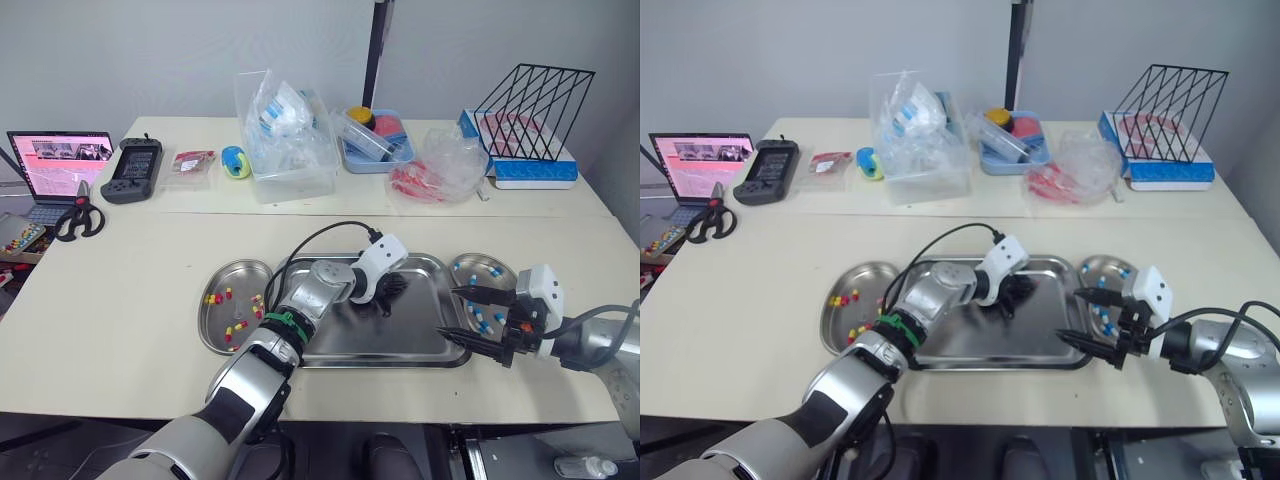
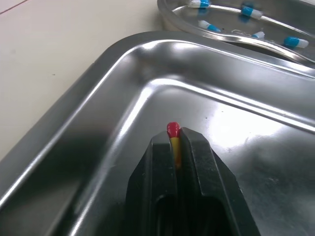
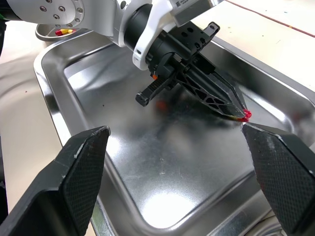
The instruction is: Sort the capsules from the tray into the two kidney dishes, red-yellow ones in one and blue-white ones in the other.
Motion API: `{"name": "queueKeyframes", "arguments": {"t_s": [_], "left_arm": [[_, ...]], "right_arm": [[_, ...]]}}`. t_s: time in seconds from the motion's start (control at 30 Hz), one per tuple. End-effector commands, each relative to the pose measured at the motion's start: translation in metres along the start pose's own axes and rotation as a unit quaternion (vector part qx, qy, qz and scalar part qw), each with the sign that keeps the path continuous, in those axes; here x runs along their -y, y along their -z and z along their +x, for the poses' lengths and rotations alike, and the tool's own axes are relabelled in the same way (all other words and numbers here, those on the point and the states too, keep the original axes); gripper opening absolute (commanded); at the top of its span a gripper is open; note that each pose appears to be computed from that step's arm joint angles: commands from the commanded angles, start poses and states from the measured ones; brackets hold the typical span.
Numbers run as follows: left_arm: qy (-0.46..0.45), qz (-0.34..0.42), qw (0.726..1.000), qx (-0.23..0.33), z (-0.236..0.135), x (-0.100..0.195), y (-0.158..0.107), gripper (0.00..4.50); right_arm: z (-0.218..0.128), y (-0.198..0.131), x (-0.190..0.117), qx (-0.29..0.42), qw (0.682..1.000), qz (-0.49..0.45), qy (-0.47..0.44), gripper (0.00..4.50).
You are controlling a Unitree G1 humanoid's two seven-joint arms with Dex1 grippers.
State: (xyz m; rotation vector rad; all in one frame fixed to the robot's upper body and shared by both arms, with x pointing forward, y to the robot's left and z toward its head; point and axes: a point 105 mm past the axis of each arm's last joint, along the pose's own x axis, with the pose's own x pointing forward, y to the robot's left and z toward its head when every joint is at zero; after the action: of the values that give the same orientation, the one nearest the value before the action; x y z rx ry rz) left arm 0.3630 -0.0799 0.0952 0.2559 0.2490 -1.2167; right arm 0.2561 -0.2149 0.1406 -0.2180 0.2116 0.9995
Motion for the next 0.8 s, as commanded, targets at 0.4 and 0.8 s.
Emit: {"name": "queueKeyframes", "arguments": {"t_s": [0.4,0.8], "left_arm": [[0.052,0.048,0.981,0.183,-0.156,-0.024,-0.078,0.04],[-0.071,0.009,0.997,0.037,-0.286,-0.025,0.025,0.04]], "right_arm": [[0.000,-0.008,0.009,0.019,1.000,-0.020,0.015,4.50],[0.002,-0.011,0.016,0.029,0.999,-0.018,0.016,4.50]]}}
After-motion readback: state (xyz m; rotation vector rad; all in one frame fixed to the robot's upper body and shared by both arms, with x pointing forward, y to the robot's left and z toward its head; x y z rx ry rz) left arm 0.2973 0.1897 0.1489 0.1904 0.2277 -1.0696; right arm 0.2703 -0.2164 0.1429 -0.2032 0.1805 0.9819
